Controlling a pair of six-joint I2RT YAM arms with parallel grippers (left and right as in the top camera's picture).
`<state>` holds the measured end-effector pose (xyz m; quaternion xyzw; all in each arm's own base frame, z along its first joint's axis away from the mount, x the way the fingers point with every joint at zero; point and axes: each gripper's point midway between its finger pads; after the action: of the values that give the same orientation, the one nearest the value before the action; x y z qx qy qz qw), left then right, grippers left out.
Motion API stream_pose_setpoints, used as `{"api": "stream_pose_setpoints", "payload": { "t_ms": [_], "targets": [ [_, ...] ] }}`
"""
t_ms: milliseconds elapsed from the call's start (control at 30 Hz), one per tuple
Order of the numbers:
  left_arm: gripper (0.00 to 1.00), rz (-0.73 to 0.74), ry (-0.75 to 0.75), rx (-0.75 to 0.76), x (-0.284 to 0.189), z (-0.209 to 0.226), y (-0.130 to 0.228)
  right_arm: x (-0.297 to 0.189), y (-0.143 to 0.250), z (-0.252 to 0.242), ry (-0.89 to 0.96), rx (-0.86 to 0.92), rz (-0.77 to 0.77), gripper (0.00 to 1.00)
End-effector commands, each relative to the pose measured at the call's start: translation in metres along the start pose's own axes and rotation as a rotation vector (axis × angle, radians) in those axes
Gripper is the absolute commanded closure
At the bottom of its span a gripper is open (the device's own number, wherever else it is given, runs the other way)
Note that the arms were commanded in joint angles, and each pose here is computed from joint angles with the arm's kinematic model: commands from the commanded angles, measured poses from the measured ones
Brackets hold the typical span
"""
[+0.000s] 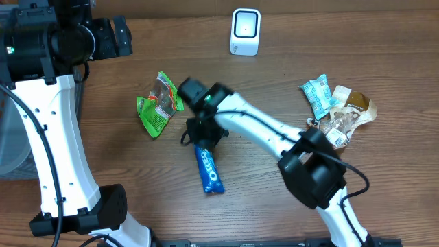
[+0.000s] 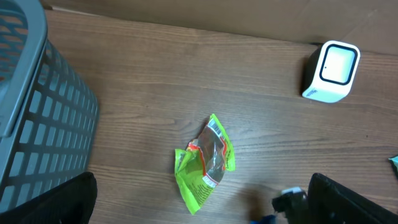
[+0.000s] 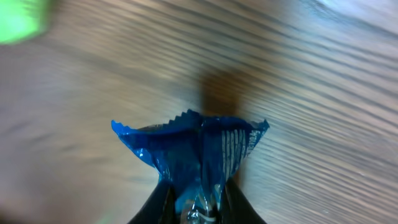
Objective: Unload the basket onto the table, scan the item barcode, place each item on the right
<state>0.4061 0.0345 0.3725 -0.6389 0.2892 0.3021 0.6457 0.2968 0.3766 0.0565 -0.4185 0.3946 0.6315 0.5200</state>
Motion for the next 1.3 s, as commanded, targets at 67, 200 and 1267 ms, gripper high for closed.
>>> {"api": "stream_pose_setpoints", "payload": {
  "t_ms": [67, 200, 1267],
  "targets": [
    [0.0, 0.004, -0.003, -0.01, 0.003, 0.001, 0.0, -0.087, -0.008, 0.027, -0.69, -0.189, 0.204, 0.96],
    [0.0, 0.004, -0.003, -0.009, 0.003, 0.001, 0.0, -0.116, -0.011, 0.017, -0.853, -0.221, 0.209, 0.96],
    [0.0, 0.004, -0.003, -0.009, 0.003, 0.001, 0.0, -0.232, -0.058, -0.072, -1.232, 0.126, 0.121, 0.96]
  ]
}}
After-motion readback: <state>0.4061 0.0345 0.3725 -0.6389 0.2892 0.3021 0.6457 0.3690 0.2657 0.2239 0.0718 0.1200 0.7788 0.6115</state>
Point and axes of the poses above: each gripper's point midway between its finger pads, its own x axis out along the fingers, its own z axis along the line the jaws close on, y = z × x, and after that the axes turned 9 degrees about x, right-handed
